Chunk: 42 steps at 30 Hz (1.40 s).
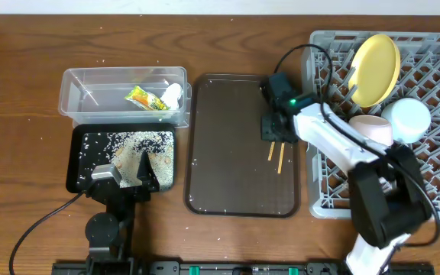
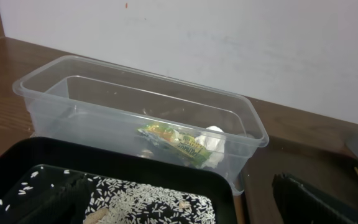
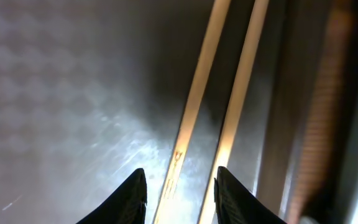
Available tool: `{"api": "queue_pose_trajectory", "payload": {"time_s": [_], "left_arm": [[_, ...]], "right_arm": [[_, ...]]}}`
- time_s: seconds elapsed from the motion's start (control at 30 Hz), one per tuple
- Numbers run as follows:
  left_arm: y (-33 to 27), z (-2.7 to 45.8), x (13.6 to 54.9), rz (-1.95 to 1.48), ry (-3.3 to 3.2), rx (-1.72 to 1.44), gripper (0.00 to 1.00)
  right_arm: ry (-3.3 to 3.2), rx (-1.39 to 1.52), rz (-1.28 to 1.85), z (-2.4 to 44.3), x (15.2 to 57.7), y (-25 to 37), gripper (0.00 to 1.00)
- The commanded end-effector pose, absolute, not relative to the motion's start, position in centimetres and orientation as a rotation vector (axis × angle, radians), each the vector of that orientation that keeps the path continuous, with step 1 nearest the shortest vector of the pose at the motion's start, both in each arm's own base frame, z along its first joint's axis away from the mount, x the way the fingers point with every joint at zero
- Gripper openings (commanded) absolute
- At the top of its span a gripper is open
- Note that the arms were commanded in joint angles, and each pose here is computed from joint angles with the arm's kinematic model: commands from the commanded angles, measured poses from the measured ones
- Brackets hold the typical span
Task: Sort waste into correct bins and load items into the dishwasher rack
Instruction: 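Grasp one wooden chopstick with the right gripper and drop it in the rack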
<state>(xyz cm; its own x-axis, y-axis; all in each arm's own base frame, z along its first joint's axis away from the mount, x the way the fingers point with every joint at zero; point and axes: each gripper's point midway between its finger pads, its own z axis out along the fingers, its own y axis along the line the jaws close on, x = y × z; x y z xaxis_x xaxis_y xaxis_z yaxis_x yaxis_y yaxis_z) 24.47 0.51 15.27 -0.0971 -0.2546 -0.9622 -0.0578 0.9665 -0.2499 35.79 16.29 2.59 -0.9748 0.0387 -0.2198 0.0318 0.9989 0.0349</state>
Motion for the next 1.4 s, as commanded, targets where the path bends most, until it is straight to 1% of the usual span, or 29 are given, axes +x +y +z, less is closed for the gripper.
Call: {"api": "queue_pose_trajectory", "payload": {"time_s": [0.0,0.03,0.07,0.13,0.2,0.27,0.4,0.5,0.57,0.7,0.77,0.83,0.9,1.0,1.07,1.2,1.23,1.27,1.33,1.37], "left_arm": [[0.8,13.7,24.4,-0.161,1.708,-0.266,0.96],[0.8,13.7,24.4,-0.161,1.708,-0.266,0.96],[0.8,13.7,24.4,-0.161,1.708,-0.266,0.96],[0.8,13.7,24.4,-0.161,1.708,-0.266,0.96],[0.8,13.7,24.4,-0.161,1.708,-0.266,0.96],[0.8,13.7,24.4,-0.161,1.708,-0.266,0.96],[0.8,13.7,24.4,-0.161,1.708,-0.266,0.96],[0.8,13.7,24.4,-0.161,1.708,-0.266,0.96],[0.8,13.7,24.4,-0.161,1.708,-0.266,0.96],[0.8,13.7,24.4,-0.161,1.708,-0.266,0.96],[0.8,13.7,24.4,-0.161,1.708,-0.266,0.96],[0.8,13.7,24.4,-0.161,1.708,-0.266,0.96],[0.8,13.7,24.4,-0.161,1.708,-0.266,0.96],[0.8,13.7,24.4,-0.161,1.708,-0.266,0.96],[0.8,13.7,24.4,-0.161,1.708,-0.266,0.96],[0.8,13.7,24.4,-0.161,1.708,-0.266,0.96],[0.8,13.7,24.4,-0.161,1.708,-0.266,0.96],[0.8,13.7,24.4,-0.161,1.708,-0.266,0.96],[0.8,13.7,24.4,-0.161,1.708,-0.266,0.96],[0.8,13.7,24.4,-0.161,1.708,-0.266,0.96]], "right_arm": [[2.965,0.164,0.019,0.2,35.2,16.4,0.35],[2.971,0.162,0.028,-0.1,35.2,16.5,0.34],[2.976,0.161,0.045,-0.4,35.2,16.8,0.30],[2.980,0.152,0.059,-0.5,35.2,17.0,0.15],[2.979,0.134,0.060,-0.4,35.2,17.1,0.06],[2.975,0.124,0.074,-0.1,35.2,17.3,0.01],[2.923,0.071,0.130,2.3,35.9,17.6,0.01],[2.819,-0.033,0.183,6.4,37.0,17.6,0.01],[2.711,-0.108,0.203,10.5,37.8,17.0,0.01],[2.502,-0.137,0.143,17.5,39.3,13.5,0.01],[2.424,-0.177,0.102,20.0,39.9,11.3,0.01],[2.383,-0.172,0.054,21.3,40.4,8.7,0.01],[2.382,-0.144,0.055,21.4,40.8,6.7,0.01],[2.419,-0.111,0.164,20.2,41.2,5.7,0.01],[2.453,-0.109,0.204,18.9,41.6,5.5,0.01],[2.552,-0.133,0.186,14.8,42.1,5.5,0.01],[2.572,-0.139,0.189,14.0,42.1,5.7,0.04],[2.591,-0.152,0.192,13.3,42.0,6.1,0.12],[2.612,-0.166,0.177,12.6,41.8,6.8,0.33],[2.622,-0.143,0.160,12.5,41.7,6.9,0.40]]}}
